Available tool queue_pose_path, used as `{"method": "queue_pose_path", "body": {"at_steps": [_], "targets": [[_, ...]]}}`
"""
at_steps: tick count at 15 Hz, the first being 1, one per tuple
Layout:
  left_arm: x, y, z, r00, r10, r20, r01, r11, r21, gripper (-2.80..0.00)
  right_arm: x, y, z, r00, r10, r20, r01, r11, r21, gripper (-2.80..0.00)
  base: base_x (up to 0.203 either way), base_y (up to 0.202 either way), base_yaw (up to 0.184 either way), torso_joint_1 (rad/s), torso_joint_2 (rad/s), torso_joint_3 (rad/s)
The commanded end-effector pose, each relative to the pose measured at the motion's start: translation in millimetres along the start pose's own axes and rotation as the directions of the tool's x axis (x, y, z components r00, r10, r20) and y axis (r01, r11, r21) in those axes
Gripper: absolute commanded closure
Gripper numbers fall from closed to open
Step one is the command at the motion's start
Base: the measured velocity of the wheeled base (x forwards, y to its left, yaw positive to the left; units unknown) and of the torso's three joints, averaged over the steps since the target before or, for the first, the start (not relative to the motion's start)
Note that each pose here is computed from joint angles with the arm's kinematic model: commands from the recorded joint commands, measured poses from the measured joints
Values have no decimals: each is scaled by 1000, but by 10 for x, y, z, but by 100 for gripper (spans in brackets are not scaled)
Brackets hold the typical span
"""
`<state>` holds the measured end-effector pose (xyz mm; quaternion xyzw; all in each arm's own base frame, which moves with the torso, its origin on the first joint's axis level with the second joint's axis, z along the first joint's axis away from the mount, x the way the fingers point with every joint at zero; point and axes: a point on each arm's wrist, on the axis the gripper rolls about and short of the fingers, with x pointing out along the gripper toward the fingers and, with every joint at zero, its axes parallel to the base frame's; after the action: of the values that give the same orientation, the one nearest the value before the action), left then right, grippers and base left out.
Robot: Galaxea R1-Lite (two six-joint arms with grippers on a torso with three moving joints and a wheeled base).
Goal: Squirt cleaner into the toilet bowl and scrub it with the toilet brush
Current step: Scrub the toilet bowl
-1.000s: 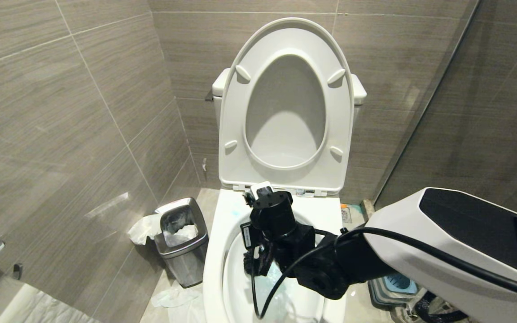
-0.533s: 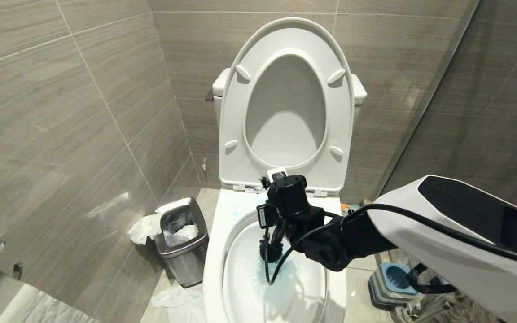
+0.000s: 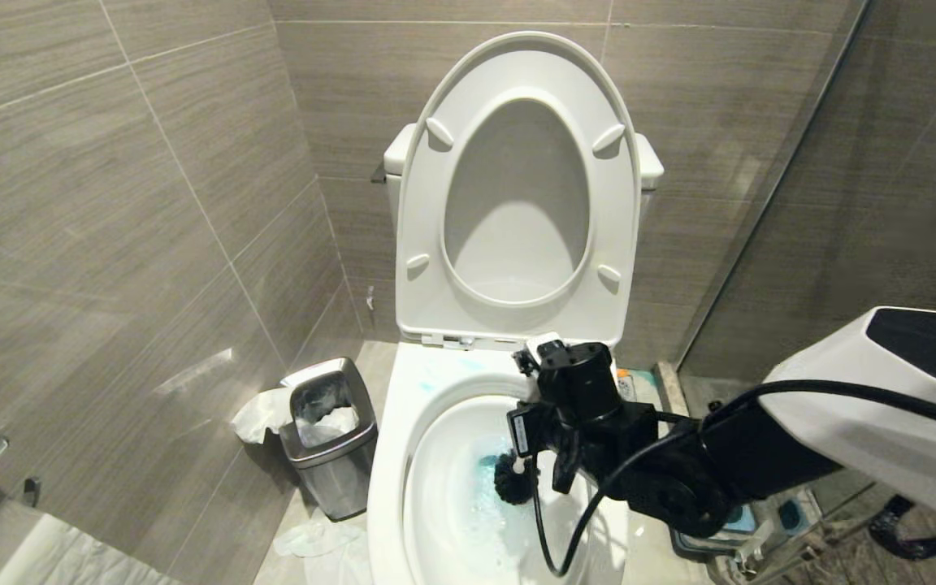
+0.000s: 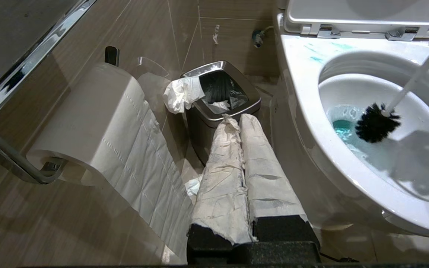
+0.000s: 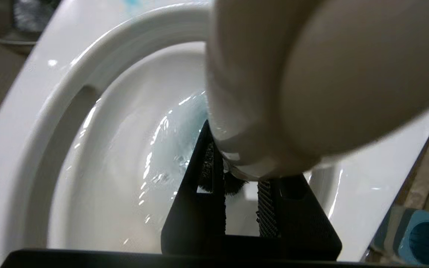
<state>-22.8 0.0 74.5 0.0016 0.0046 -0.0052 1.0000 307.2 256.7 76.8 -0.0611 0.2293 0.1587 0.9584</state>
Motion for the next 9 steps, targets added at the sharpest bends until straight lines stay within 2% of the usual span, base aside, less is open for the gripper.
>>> {"method": "queue_pose_path", "body": {"at_steps": [1,5,9], "targets": [[3,0,-7,1000,0,-3,0,1000,0,0,-358,109,102,997,61,41,-62,998,26,0,0,0,0,0,0,0],[3,0,-7,1000,0,-4,0,1000,0,0,-573,375,85,988,143,52,-143,990,4,0,0,0,0,0,0,0],[3,0,-4,1000,0,-3,0,1000,0,0,-385,569,231,981,162,105,-165,986,24,0,0,0,0,0,0,0]]}}
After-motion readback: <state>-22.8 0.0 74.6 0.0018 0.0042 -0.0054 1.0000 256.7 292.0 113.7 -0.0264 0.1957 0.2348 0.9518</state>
